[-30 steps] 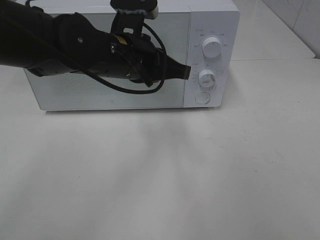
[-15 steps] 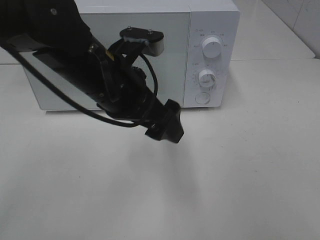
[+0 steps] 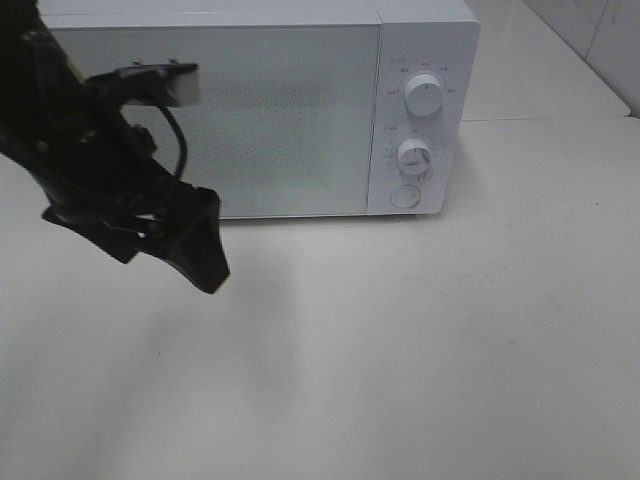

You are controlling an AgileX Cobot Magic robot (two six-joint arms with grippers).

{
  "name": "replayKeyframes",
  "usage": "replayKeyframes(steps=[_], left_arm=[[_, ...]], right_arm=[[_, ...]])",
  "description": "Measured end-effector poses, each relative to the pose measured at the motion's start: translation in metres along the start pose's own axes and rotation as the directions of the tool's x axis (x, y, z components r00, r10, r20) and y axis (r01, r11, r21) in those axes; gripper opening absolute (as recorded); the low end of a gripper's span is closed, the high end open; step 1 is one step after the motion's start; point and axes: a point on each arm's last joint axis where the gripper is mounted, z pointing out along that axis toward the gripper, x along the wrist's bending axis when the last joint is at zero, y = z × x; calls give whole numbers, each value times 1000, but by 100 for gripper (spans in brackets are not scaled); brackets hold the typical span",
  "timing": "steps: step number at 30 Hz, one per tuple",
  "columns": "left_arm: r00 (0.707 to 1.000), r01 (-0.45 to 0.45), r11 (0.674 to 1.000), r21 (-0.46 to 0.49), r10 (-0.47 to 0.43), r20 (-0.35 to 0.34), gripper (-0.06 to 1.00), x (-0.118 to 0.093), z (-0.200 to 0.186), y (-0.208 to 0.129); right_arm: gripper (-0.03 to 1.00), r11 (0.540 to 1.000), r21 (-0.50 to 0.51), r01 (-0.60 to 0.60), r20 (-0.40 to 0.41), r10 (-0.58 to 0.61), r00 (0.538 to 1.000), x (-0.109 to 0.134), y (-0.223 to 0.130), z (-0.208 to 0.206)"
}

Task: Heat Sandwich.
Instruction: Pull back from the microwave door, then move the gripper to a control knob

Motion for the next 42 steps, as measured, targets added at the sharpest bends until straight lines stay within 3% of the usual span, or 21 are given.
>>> replayKeyframes(steps=[2,3,6,7,9,11,17,18,22,28,36,42], left_arm=[[1000,23,1000,-5,-23,-4,99,6,-5,-2],[996,84,996,-21,-85,-19,99,24,-18,-7],[990,137,990,-36,-138,-35,99,38,-31,-13],[979,190,980,-51,-193,-58,99,55,-43,-20],[968,234,970,-59,-238,-77,99,69,-53,-28],[942,308,948,-77,-315,-114,99,86,-69,-41],[892,407,903,-136,-425,-152,99,103,-87,-64],[865,452,878,-158,-474,-162,99,106,-92,-79],[835,478,854,-207,-514,-194,99,100,-102,-107],[827,469,845,-256,-522,-209,99,85,-107,-125],[820,395,838,-376,-506,-268,99,53,-113,-169],[815,310,805,-506,-499,-294,99,30,-113,-200]], right_arm=[[76,1000,0,0,0,0,1000,0,0,0],[76,1000,0,0,0,0,1000,0,0,0],[76,1000,0,0,0,0,1000,0,0,0],[76,1000,0,0,0,0,1000,0,0,0],[76,1000,0,0,0,0,1000,0,0,0],[76,1000,0,0,0,0,1000,0,0,0],[76,1000,0,0,0,0,1000,0,0,0],[76,1000,0,0,0,0,1000,0,0,0],[76,1000,0,0,0,0,1000,0,0,0],[76,1000,0,0,0,0,1000,0,0,0],[76,1000,0,0,0,0,1000,0,0,0],[76,1000,0,0,-1,0,1000,0,0,0]])
